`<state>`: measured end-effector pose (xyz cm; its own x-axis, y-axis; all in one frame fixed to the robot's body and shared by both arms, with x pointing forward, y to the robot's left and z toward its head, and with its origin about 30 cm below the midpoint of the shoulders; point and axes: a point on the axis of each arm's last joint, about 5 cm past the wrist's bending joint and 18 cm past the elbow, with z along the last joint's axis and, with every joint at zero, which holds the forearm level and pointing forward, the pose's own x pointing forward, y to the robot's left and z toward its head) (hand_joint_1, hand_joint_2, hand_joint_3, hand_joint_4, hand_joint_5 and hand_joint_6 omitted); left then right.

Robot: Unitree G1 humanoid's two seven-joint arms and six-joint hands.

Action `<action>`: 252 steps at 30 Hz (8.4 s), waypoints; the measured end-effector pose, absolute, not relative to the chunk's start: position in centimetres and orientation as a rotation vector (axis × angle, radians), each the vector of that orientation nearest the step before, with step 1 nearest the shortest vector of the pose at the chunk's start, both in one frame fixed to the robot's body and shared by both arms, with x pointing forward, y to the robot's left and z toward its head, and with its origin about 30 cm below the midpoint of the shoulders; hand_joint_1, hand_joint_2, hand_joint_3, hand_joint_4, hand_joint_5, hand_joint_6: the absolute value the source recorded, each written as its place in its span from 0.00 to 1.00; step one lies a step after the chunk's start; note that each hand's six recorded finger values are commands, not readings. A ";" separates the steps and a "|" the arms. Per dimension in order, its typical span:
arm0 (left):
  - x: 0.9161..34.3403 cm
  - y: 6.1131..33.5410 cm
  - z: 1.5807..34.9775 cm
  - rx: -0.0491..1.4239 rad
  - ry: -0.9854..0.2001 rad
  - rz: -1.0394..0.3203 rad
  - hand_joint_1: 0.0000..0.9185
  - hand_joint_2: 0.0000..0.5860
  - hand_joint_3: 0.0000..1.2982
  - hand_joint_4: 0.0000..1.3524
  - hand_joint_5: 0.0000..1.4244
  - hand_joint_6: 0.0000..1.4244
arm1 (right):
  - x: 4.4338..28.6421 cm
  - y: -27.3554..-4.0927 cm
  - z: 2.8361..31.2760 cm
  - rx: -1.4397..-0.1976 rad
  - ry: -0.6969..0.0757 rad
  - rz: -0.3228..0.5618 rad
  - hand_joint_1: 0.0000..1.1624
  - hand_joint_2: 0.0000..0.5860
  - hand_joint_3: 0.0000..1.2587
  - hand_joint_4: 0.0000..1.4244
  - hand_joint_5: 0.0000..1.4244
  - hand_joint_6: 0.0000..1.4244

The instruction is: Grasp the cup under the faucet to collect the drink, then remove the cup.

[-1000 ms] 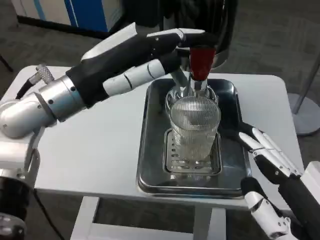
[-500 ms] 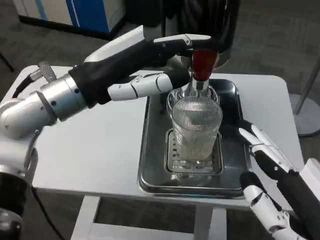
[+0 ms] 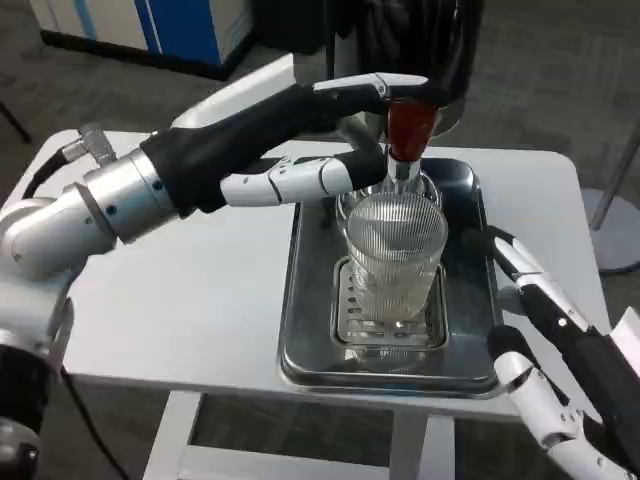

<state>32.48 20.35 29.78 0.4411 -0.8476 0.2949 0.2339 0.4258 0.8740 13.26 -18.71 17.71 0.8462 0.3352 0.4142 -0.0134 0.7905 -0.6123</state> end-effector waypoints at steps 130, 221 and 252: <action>31.8 19.5 30.6 1.223 -0.988 -0.777 0.00 0.29 0.14 0.07 0.07 0.26 | 20.1 -14.4 17.8 -0.543 -0.470 0.155 0.39 0.57 0.00 0.00 0.00 0.00; 32.1 21.5 31.1 1.121 -0.934 -0.702 0.00 0.28 0.14 0.07 0.08 0.28 | 23.9 -12.2 13.4 -0.414 -0.386 0.011 0.40 0.52 0.00 0.00 0.00 0.00; 27.7 28.7 28.7 0.800 -0.938 -0.411 0.00 0.23 0.24 0.23 0.24 0.45 | 23.8 -12.2 14.4 -0.404 -0.443 -0.009 0.40 0.52 0.00 0.00 0.00 0.00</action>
<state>27.67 28.73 28.73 0.5453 -0.6301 0.5528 -0.0206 0.6492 0.7603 23.76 -12.21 14.43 0.9047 0.0788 0.4186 0.0950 0.9207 -0.3786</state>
